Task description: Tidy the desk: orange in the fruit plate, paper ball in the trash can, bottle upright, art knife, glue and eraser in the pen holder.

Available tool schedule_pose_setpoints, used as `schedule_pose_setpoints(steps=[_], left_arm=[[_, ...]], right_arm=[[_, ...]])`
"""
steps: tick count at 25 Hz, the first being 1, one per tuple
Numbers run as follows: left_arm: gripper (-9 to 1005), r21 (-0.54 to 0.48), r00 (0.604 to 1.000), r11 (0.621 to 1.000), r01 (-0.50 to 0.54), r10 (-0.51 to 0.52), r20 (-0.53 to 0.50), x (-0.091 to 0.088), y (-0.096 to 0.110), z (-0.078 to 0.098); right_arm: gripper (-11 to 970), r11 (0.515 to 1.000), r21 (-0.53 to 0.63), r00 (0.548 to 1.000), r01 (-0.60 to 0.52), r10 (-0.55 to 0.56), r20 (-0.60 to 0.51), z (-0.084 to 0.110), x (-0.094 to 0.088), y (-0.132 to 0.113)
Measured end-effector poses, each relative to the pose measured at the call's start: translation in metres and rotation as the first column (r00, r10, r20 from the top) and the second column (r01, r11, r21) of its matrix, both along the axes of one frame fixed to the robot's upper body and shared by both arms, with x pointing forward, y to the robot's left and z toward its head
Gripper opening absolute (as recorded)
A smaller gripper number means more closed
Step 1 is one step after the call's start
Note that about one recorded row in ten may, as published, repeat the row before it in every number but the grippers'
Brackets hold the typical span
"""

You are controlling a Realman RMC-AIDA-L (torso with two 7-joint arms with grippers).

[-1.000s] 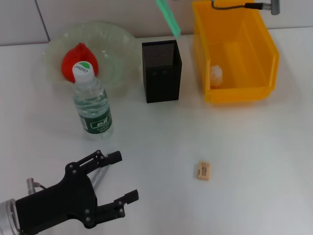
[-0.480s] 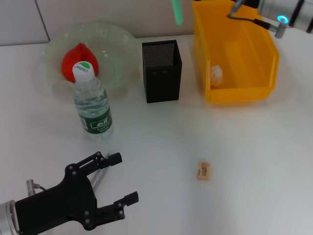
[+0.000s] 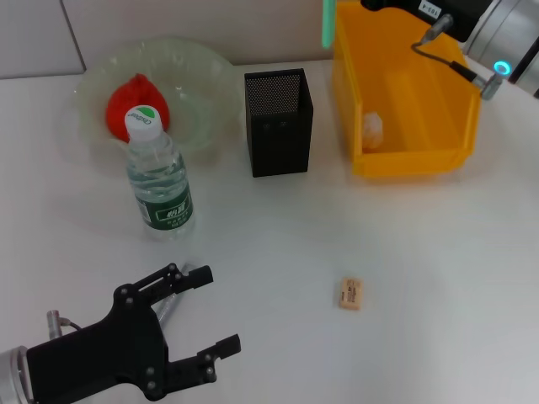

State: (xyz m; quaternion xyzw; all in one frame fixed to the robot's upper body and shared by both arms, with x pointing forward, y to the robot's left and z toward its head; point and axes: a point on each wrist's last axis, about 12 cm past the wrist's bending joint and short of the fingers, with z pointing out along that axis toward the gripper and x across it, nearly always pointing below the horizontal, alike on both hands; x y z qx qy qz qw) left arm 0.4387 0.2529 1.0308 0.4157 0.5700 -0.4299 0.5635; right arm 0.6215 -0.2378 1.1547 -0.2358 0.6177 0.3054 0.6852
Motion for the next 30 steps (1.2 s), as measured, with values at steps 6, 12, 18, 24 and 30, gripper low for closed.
schedule_pose_setpoints(steps=[6,12,18,24,30], left_arm=[[815,-0.006,1.0,1.0,0.013,-0.013,0.0,-0.001,0.0,0.001],[815,-0.009,1.0,1.0,0.023,-0.023,0.001,-0.002,0.0,0.002],[815,-0.008,1.0,1.0,0.026,-0.026,0.0,-0.001,0.0,0.002],[815,-0.009,1.0,1.0,0.026,-0.026,0.0,-0.001,0.0,0.002],[815,-0.009,1.0,1.0,0.024,-0.024,-0.001,-0.002,0.0,0.002]], right_arm=[[202,1.0,0.008,0.999,-0.01,0.011,-0.05,-0.017,0.002,0.011],[207,1.0,-0.015,0.997,-0.006,0.005,-0.08,-0.026,0.006,0.018],[213,1.0,-0.029,0.995,-0.009,0.006,-0.101,-0.031,0.009,0.026],[219,0.998,-0.053,0.995,-0.017,0.011,-0.097,-0.034,0.011,0.035],[224,0.995,-0.094,0.995,-0.018,0.009,-0.097,-0.039,0.012,0.04]])
